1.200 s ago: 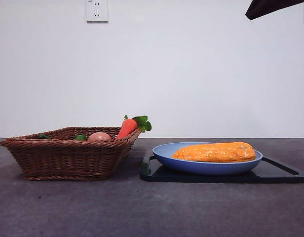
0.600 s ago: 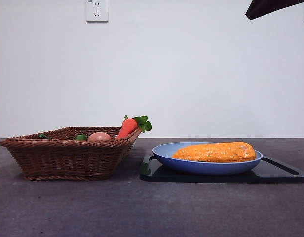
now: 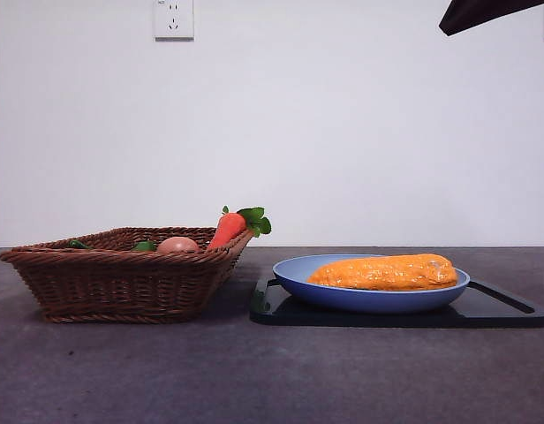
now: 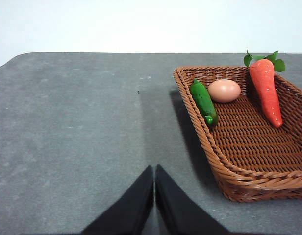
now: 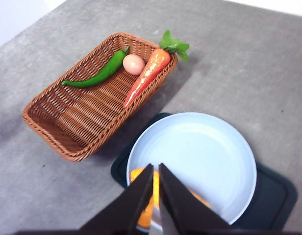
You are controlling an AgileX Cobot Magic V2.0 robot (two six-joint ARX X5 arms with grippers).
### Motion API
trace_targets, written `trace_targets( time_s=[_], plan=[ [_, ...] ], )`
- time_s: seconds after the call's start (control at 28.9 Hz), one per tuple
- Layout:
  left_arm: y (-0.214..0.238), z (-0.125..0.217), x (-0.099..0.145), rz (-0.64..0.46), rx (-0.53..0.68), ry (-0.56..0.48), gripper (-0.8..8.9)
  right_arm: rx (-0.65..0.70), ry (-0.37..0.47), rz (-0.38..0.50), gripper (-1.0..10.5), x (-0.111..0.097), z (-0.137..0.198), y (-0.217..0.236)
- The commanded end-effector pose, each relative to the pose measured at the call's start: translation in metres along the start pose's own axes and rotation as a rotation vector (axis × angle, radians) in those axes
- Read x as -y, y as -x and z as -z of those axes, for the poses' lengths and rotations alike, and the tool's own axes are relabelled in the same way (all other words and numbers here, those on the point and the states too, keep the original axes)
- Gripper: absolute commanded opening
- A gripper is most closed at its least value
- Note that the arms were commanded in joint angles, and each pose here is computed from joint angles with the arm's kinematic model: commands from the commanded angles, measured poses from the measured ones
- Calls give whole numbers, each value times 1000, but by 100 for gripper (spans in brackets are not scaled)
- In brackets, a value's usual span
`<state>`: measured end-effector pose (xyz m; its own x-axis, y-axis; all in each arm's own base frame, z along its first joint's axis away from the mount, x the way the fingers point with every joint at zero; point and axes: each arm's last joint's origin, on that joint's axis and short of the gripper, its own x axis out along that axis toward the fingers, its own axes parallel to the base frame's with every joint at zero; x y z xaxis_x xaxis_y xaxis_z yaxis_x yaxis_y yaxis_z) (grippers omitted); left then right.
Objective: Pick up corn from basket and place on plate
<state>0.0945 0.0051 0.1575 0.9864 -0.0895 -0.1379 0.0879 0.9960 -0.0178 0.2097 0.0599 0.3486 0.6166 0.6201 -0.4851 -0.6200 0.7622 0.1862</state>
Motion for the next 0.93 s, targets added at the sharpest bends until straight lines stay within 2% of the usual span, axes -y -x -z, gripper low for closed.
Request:
trace_targets(
  time_s=[0.03,0.1,0.21,0.38,0.59,0.69,0.93],
  plan=[
    [-3,9,-1,-5,-29,11,8,66,77,87,2,4,-9,9],
    [-3,9,-1,-5,-29,11,8,132,138,163,2,5,-11,19],
    [-3,9,-1,-5,-28,10,8,272,193,222,2,3,6,35],
    [-3,9,-1,-5,-21,9,8,492,226,379,2,4,76,54],
    [-3,9,-1,-5,-21,9,8,566,225,554,2,2,133,55],
    [-3,9,-1,-5,-21,9,8,582,217,613,2,2,156,50],
    [-3,9,-1,-5,-21,9,8,589,200,646,2,5,192,36]
  ],
)
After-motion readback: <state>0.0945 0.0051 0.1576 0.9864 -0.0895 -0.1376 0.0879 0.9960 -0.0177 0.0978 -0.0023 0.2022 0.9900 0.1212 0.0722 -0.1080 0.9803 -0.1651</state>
